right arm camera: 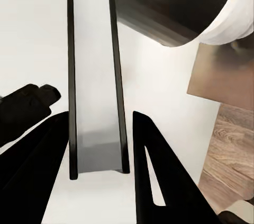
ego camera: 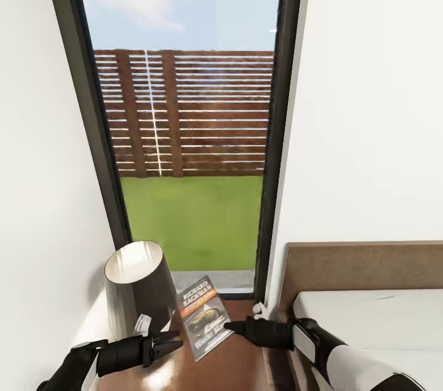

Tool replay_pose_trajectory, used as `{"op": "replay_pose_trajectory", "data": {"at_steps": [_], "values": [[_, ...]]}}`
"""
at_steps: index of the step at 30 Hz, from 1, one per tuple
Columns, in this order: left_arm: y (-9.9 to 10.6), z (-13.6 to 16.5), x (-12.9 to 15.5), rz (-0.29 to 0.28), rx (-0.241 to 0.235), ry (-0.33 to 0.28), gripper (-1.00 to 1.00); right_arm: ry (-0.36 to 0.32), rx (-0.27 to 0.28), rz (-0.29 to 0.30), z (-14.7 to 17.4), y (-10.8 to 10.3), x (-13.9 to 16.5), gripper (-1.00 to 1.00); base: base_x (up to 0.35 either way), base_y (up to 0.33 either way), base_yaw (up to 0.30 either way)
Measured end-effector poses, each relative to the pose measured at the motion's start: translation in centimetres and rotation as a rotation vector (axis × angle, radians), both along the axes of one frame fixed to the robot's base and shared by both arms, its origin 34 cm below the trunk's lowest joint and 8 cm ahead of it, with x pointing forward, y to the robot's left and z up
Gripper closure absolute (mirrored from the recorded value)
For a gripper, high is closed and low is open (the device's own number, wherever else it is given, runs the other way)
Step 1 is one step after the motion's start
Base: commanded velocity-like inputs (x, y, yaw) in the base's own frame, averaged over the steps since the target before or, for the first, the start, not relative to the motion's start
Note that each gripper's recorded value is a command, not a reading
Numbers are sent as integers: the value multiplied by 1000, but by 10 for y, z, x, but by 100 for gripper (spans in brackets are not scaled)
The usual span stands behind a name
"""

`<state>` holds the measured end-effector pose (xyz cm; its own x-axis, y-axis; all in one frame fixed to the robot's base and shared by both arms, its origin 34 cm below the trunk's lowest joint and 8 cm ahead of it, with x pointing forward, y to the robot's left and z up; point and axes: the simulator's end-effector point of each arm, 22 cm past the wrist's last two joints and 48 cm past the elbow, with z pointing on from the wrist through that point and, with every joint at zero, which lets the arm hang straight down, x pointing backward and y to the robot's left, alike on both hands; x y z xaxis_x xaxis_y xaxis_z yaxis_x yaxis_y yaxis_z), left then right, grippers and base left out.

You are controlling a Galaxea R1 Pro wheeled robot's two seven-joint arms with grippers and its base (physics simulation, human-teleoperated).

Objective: In the bedroom, move the book from the bed onto either nightstand, and place the two sandals side by side next to the bed.

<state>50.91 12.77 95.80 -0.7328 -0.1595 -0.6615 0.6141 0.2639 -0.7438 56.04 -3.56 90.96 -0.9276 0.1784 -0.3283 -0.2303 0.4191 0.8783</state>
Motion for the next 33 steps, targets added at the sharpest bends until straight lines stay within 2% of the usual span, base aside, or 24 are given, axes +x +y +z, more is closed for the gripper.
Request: {"op": "replay_pose_trajectory", "data": {"at_steps": [2,7,13,33], "values": [[0,0,0,0,1,0,-100,-24,21,7,14,6,8,100,0,0,0],[1,-3,2,12,13,3,-100,-66,31,16,29,8,17,100,0,0,0],[4,-13,11,47,51,11,-100,-70,33,16,29,8,20,100,0,0,0],[4,-22,16,53,54,14,-100,-73,45,13,25,9,24,100,0,0,0]]}}
